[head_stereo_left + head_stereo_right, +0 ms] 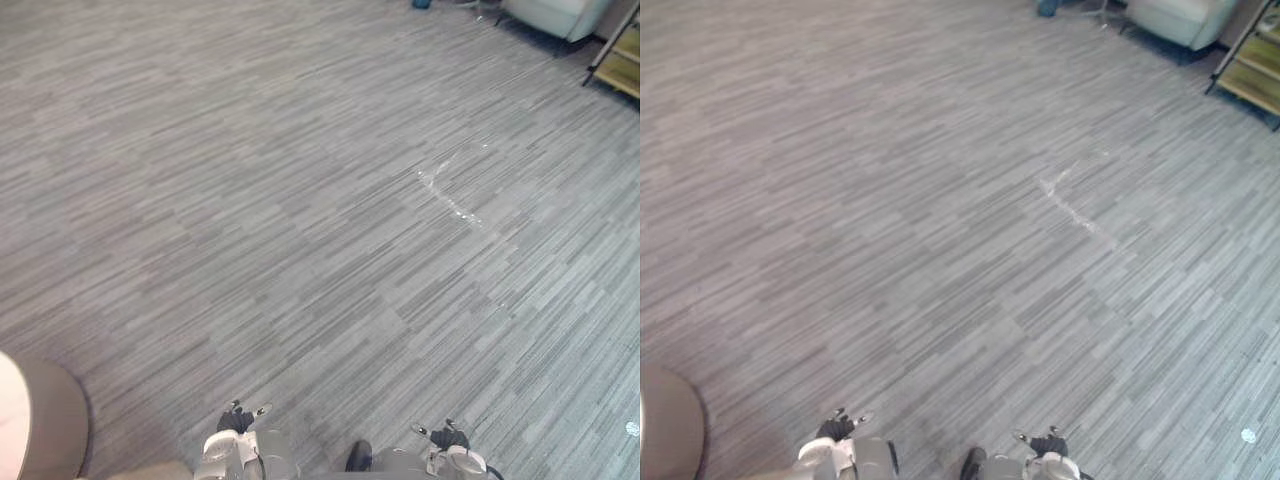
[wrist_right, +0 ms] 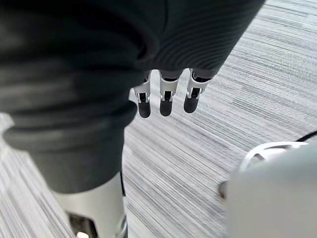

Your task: Pick up cushions and gather them together orderly.

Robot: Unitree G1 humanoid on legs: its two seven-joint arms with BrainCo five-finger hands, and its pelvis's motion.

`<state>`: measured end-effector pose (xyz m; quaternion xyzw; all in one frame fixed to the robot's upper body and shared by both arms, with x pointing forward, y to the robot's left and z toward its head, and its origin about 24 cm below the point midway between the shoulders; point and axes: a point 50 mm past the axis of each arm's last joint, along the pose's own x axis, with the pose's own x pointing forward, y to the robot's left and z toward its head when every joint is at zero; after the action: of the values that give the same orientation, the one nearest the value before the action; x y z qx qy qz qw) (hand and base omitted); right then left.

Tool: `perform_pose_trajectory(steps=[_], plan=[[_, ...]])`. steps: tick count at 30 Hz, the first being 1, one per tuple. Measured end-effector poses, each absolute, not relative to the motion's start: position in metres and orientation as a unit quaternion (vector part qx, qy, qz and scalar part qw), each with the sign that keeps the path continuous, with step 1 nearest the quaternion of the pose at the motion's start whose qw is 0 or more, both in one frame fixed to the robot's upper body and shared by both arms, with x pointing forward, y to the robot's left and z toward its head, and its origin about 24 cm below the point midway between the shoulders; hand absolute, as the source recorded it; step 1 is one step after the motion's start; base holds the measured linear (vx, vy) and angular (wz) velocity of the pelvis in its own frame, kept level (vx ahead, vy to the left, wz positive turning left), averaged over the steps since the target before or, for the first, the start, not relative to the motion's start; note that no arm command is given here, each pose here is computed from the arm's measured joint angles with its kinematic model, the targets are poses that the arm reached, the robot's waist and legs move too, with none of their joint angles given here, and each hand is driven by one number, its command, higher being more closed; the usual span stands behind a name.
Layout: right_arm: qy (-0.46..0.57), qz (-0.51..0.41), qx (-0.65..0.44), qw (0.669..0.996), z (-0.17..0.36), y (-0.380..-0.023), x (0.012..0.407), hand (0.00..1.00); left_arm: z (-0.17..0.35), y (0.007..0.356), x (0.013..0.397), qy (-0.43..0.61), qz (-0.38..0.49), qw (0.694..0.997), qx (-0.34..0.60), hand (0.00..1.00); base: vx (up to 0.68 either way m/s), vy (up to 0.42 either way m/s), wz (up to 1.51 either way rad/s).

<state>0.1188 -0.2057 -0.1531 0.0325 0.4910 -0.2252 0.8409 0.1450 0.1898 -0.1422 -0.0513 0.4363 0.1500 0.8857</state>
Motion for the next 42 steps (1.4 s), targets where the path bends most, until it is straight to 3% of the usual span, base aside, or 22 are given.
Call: perform_pose_trajectory(steps=[8, 18, 24, 32, 42], plan=[[0.497, -0.210, 0.070, 0.839, -0.156, -0.173, 0.117, 0.00, -0.140, 0.193, 0.147, 0.423, 0.170, 0.887, -0.066, 0.00, 0.48, 0.213, -0.95], [0.441, -0.193, 0.050, 0.875, -0.141, -0.185, 0.149, 0.00, -0.143, 0.181, 0.151, 0.442, 0.128, 0.886, -0.045, 0.00, 0.50, 0.012, -0.23], [0.452, -0.208, 0.022, 0.867, -0.141, -0.212, 0.151, 0.00, -0.148, 0.185, 0.143, 0.462, 0.124, 0.878, -0.026, 0.00, 0.64, -0.186, -0.25], [0.458, -0.171, 0.033, 0.872, -0.144, -0.181, 0.152, 0.00, -0.139, 0.191, 0.150, 0.426, 0.149, 0.891, -0.052, 0.00, 0.61, -0.061, -0.40], [0.466, -0.159, 0.026, 0.870, -0.145, -0.178, 0.156, 0.00, -0.136, 0.200, 0.150, 0.408, 0.184, 0.891, -0.072, 0.00, 0.70, 0.215, -0.50]])
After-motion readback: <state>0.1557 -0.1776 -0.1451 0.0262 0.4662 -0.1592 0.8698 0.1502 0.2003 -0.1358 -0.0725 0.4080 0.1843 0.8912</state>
